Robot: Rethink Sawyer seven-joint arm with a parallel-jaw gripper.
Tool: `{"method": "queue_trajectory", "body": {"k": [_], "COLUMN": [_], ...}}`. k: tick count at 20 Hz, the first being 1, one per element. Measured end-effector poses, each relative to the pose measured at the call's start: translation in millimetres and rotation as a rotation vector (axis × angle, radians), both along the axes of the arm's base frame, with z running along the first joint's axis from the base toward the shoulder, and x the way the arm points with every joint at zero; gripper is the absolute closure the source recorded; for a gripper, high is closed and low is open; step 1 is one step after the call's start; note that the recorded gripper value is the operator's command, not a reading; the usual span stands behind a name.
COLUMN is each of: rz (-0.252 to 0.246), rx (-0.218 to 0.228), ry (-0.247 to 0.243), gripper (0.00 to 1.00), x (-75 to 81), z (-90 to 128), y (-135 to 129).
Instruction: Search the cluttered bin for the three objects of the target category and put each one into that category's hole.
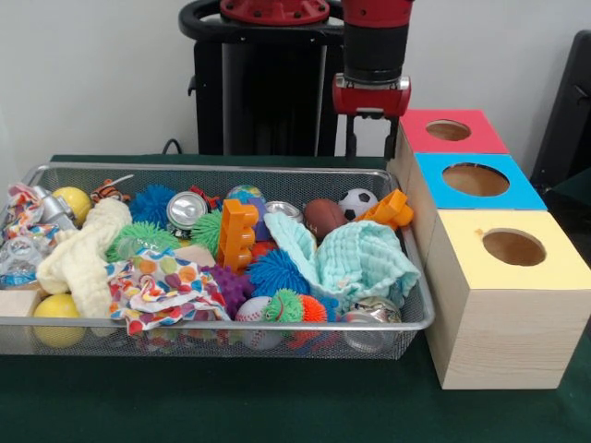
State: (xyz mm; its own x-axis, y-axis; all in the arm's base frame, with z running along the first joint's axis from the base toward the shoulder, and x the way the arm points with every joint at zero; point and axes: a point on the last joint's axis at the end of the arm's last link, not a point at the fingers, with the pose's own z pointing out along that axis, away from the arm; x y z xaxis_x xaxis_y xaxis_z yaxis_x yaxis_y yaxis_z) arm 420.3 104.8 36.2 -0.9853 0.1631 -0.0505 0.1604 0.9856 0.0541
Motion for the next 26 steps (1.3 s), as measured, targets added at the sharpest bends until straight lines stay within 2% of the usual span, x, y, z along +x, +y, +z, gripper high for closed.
{"method": "queue_trajectory", "body": {"k": [3, 4, 10, 12, 19, 26], "rz": [-0.026, -0.029, -0.018, -0.013, 0.012, 0.001], "rx": [0.013, 0.013, 0.002, -0.001, -0.013, -0.027], "ry": [0.043, 0.075, 0.182, 0.195, 0.148, 0.110], "gripper": [0.00, 0.00, 0.00, 0.00, 0.00, 0.00], "x": [-7.4, -10.1, -14.4, -12.7, 16.3, 43.4], "z": [-11, -13, -13, -13, -15, 2], "y": [-8, -10, -10, -9, -2, -4]}}
